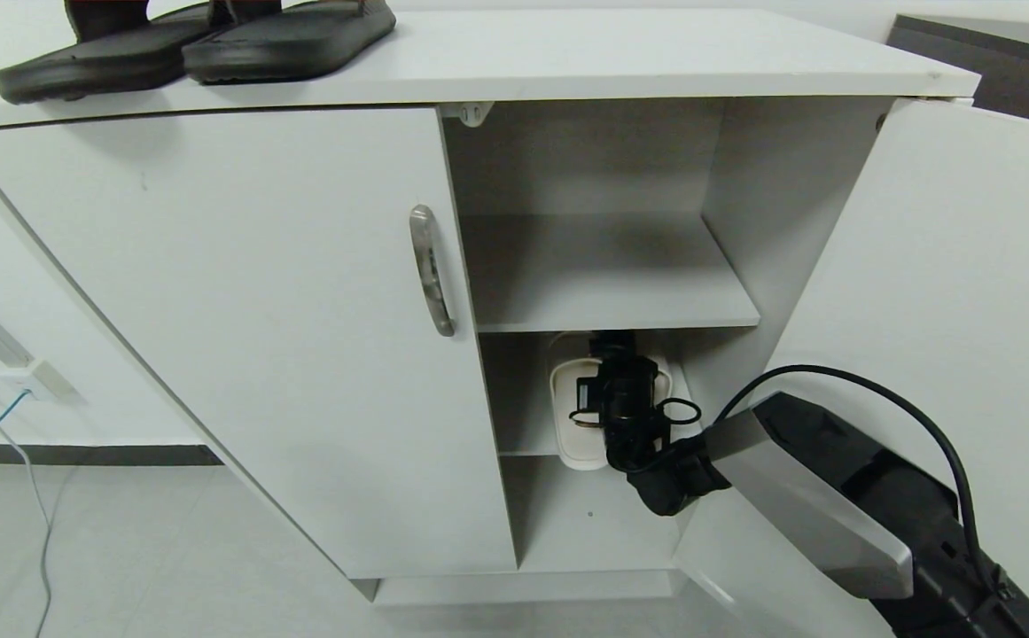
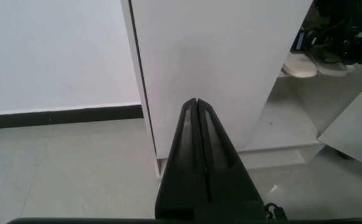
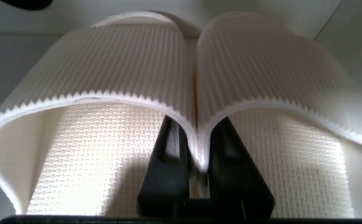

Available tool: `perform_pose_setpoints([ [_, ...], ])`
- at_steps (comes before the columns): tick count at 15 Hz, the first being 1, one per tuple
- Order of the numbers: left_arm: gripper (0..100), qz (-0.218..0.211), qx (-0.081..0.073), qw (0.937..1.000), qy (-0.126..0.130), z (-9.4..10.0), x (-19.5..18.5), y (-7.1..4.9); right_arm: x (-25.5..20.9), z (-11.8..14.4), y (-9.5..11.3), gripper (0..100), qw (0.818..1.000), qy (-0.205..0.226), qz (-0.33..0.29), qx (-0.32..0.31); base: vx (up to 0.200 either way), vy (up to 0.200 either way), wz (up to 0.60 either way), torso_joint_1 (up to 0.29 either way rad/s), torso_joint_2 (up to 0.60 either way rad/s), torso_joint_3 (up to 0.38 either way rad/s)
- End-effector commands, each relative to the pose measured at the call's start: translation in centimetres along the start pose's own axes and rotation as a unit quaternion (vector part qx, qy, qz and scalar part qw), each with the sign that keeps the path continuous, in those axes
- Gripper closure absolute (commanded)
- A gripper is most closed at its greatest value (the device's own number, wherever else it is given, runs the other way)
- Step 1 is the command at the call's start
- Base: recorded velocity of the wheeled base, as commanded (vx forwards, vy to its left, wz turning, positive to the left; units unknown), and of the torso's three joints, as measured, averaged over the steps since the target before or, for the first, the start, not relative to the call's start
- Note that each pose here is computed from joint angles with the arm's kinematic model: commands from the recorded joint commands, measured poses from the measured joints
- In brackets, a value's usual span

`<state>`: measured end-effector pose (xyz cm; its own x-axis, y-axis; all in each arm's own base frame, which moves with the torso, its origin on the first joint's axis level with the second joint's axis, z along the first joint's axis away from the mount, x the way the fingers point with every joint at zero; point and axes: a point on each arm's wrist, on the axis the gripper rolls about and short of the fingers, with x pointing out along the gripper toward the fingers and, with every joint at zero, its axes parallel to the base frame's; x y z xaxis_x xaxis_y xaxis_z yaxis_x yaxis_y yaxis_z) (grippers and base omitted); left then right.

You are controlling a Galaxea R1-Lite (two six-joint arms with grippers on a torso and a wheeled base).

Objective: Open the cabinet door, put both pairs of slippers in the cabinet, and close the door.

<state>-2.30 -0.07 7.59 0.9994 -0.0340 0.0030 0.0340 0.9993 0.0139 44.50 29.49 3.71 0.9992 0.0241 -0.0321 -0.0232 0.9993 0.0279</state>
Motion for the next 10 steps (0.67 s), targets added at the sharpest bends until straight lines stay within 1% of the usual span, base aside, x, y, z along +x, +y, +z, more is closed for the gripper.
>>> perform_pose_setpoints([
  [1, 100, 0.000, 0.000, 1.0000, 0.001, 0.0, 0.0, 0.0, 0.0, -0.5, 0.0, 100, 1.000, 0.004, 0.000, -0.003, 0.000, 0.000, 0.00, 0.000, 0.00, 0.000],
  [2, 100, 0.000, 0.000, 1.0000, 0.001, 0.0, 0.0, 0.0, 0.0, -0.6, 0.0, 0, 1.000, 0.005, 0.000, -0.003, 0.000, 0.000, 0.00, 0.000, 0.00, 0.000],
  [6, 100, -0.001, 0.000, 1.0000, 0.001, 0.0, 0.0, 0.0, -0.3, -0.9, -0.1, 0, 1.000, 0.009, -0.001, -0.006, 0.000, 0.000, 0.00, 0.000, 0.00, 0.000],
  [10, 100, -0.001, 0.001, 1.0000, 0.001, 0.0, 0.0, 0.0, -2.6, 1.2, -1.1, 0, 1.000, 0.004, 0.003, -0.002, 0.000, 0.000, 0.00, 0.000, 0.00, 0.000],
])
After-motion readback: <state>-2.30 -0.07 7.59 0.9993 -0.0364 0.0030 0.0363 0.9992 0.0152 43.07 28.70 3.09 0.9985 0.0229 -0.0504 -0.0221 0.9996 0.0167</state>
